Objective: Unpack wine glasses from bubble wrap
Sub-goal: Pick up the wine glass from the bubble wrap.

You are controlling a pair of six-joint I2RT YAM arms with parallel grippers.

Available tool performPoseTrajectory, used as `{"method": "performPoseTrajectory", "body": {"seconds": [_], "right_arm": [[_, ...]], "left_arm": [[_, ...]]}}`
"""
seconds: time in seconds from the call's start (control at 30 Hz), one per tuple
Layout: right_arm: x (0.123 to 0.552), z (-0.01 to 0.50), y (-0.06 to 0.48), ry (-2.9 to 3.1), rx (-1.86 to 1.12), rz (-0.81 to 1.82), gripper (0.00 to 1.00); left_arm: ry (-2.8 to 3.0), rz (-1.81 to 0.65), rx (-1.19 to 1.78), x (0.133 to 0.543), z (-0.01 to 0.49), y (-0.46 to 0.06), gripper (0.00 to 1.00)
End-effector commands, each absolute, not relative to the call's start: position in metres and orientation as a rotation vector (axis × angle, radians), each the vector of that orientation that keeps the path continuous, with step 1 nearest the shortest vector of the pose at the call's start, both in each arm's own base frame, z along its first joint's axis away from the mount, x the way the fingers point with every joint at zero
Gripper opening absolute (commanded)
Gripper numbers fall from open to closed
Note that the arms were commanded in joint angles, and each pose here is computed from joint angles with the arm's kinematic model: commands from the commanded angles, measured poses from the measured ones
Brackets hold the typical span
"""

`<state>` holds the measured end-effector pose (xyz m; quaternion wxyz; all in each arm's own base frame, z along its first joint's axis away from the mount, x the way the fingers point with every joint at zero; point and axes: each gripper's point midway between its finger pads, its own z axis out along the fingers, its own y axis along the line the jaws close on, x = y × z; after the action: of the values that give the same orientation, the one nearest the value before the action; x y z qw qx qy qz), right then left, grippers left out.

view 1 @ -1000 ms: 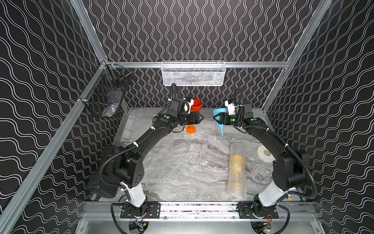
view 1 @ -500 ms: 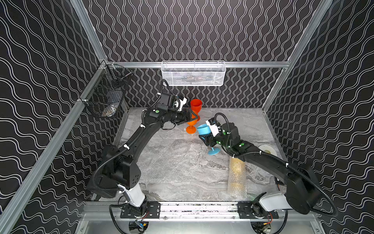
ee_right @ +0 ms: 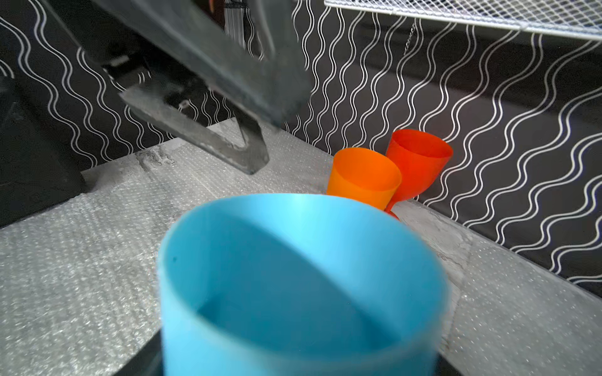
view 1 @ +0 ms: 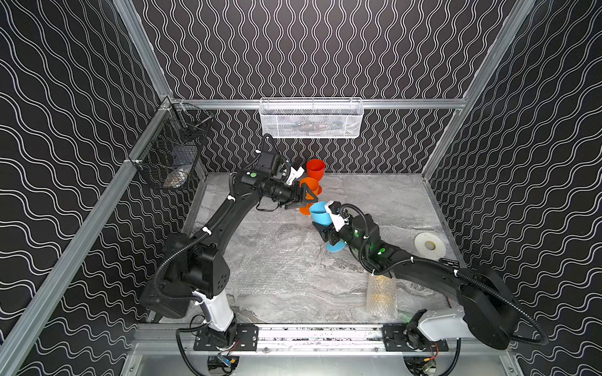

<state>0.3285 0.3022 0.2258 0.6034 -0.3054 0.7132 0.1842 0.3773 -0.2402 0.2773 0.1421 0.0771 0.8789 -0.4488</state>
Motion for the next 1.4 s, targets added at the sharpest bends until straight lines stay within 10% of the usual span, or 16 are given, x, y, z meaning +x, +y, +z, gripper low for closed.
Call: {"method": "performPoseTrajectory", "body": {"seconds": [0.0, 0.6, 1.37], "right_arm": [[0.332, 0.249, 0.305, 1.546, -0.675, 0.397, 0.74], [0.329, 0.254, 0.319, 1.52, -0.69, 0.399, 0.75], [0.332, 0.254, 0.327, 1.505, -0.726, 0.369, 0.77]], "left_arm": [[2.553, -1.301, 0.28, 0.369, 0.277, -0.239, 0.65], [2.644, -1.297, 0.328, 0.357, 0.256, -0.234, 0.56], [2.681, -1.282, 0.349, 0.349, 0.25, -0.231, 0.13]]}}
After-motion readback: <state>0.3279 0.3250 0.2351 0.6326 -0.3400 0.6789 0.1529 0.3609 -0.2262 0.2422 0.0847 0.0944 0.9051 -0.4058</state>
